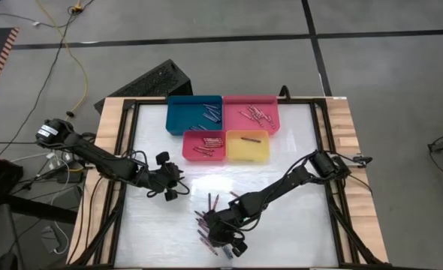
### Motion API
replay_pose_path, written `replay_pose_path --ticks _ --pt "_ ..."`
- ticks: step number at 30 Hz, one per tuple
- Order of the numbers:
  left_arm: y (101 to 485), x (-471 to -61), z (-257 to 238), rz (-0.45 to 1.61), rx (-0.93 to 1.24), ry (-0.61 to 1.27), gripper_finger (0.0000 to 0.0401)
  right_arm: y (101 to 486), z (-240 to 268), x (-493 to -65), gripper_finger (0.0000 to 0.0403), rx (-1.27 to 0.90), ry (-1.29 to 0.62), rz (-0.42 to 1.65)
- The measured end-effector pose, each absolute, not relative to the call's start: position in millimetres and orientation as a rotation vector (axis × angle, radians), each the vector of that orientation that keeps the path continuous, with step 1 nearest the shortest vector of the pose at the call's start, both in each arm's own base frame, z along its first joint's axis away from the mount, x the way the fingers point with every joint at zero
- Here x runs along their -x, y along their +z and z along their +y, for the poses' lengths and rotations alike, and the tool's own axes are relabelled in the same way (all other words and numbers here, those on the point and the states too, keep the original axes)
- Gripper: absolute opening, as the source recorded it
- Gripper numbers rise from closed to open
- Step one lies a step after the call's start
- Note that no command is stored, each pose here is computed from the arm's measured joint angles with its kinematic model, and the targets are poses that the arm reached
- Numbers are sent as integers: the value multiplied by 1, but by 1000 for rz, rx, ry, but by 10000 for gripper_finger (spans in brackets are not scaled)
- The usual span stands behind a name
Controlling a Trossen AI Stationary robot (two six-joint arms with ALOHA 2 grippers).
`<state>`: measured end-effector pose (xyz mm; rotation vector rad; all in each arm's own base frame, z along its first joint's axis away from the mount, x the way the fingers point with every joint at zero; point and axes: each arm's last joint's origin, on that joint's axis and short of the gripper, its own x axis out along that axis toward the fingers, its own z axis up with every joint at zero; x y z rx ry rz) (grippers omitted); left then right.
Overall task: Sort crayons
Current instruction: Put the blue crayon into the blue bin
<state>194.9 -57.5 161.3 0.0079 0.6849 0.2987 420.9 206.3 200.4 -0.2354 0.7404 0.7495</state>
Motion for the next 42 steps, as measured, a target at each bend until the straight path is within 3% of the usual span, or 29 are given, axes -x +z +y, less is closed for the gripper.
replay_pose_path --ticks 9,14,19,31,42 --pt "160 -194 -58 706 -8 261 94 204 206 -417 0 232 572 869" --pt "160 -194 -58 708 -21 255 94 235 213 -413 0 295 567 907" --pt "161 -195 -58 703 -13 260 94 271 225 -414 0 383 531 786" --pt "160 -191 -67 709 46 229 94 216 252 -416 0 471 592 987" --pt "161 -190 -71 676 61 274 94 208 260 -417 0 558 653 954"
